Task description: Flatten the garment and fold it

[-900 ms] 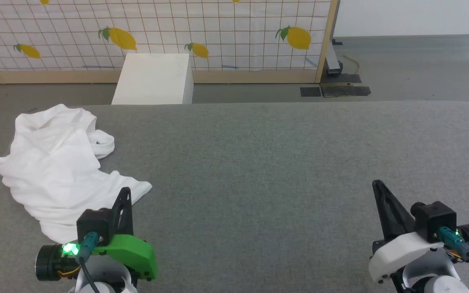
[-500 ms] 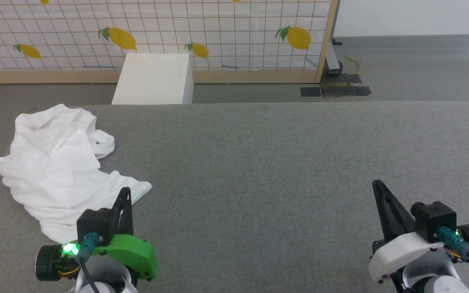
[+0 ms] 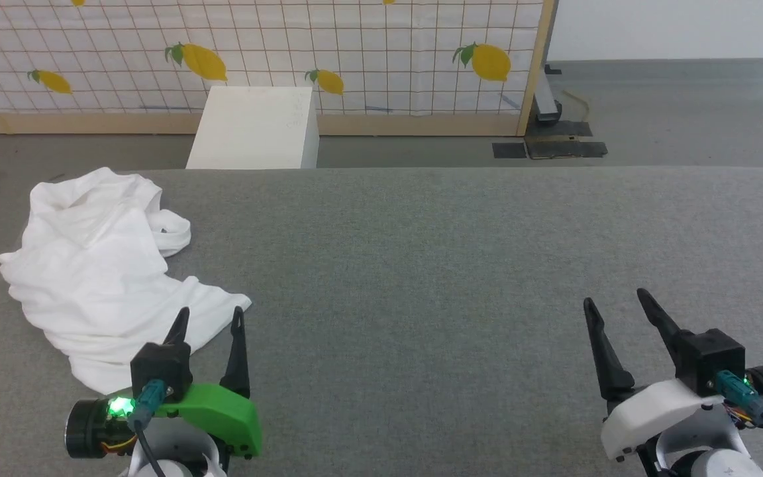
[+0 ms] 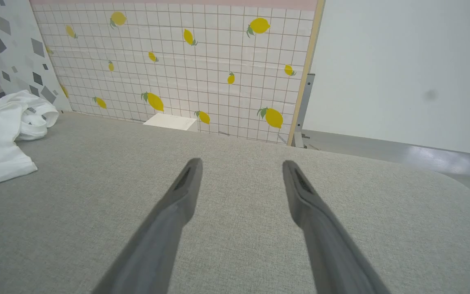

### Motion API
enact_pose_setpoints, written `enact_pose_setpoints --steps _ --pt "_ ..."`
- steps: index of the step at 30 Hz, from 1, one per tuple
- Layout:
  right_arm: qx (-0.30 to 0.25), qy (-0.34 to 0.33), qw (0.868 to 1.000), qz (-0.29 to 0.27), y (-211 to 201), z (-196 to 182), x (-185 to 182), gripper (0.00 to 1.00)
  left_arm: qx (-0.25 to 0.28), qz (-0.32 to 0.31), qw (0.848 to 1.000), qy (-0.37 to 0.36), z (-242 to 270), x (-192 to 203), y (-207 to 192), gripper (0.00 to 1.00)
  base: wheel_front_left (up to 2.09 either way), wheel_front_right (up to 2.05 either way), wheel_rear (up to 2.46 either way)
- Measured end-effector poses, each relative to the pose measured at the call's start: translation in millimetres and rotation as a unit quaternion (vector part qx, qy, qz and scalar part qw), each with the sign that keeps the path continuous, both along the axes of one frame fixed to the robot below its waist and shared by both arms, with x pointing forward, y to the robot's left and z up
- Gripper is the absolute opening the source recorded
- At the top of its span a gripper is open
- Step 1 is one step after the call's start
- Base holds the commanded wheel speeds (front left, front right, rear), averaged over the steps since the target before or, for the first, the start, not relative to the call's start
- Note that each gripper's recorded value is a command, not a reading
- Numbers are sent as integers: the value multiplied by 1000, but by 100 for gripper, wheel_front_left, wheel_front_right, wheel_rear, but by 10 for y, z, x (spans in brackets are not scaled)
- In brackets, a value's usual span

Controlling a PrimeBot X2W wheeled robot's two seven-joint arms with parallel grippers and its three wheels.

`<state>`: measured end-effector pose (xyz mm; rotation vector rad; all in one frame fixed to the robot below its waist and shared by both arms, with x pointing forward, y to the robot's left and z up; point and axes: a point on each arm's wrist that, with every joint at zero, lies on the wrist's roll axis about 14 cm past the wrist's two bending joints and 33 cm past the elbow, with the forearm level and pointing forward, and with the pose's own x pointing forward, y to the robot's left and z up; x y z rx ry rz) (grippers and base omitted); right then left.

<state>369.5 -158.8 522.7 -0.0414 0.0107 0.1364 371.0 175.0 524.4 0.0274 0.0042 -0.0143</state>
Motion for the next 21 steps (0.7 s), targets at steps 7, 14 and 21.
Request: enact_pose_setpoints --steps 7,14,21 --pt "1 0 1000 11 73 -18 41 100 -4 13 1000 -1 -23 -42 66 100 0 0 0" --pt "6 -3 1000 30 203 -24 102 100 -8 33 999 -1 -41 -101 178 100 0 0 0" --pt "8 -3 998 57 386 -39 173 100 -11 64 998 -7 -37 -197 352 100 0 0 0"
